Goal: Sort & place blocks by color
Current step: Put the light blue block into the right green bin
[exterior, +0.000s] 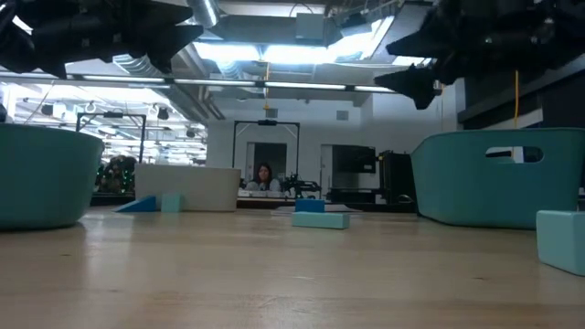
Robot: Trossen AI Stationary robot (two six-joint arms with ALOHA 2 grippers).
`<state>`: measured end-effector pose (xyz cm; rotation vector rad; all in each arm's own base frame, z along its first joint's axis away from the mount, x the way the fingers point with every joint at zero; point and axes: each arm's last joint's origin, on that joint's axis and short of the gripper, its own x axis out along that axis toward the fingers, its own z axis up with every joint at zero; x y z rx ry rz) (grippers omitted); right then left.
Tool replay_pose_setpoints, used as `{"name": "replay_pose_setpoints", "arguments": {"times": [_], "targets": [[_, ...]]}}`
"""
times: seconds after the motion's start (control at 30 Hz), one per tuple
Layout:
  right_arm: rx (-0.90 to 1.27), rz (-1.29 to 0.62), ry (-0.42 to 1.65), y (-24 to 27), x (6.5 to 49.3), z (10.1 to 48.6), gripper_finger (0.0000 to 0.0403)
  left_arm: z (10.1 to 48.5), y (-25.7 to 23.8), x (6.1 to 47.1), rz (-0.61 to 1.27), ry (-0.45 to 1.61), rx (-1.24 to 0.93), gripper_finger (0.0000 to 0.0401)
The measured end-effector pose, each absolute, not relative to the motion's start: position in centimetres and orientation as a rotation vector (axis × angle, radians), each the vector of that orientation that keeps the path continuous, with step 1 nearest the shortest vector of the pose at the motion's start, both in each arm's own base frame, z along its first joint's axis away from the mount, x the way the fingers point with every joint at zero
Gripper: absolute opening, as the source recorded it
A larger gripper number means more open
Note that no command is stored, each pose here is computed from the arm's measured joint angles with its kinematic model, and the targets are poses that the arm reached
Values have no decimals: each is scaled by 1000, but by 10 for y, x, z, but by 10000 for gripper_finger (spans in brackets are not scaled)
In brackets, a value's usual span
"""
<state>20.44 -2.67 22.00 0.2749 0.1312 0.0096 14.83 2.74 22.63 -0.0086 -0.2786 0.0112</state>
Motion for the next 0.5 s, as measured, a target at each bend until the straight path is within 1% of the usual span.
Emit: {"name": "replay_pose_setpoints", "arguments": {"times": [0.23,0.4,0.5], "targets": [[220,21,399,16,242,223,311,226,28,148,41,-281,-15,180],[181,-80,542,41,263,202,311,227,28,148,44,-285,-20,180],[172,-175,591,51,274,185,311,227,28,148,44,-286,-21,180]]}}
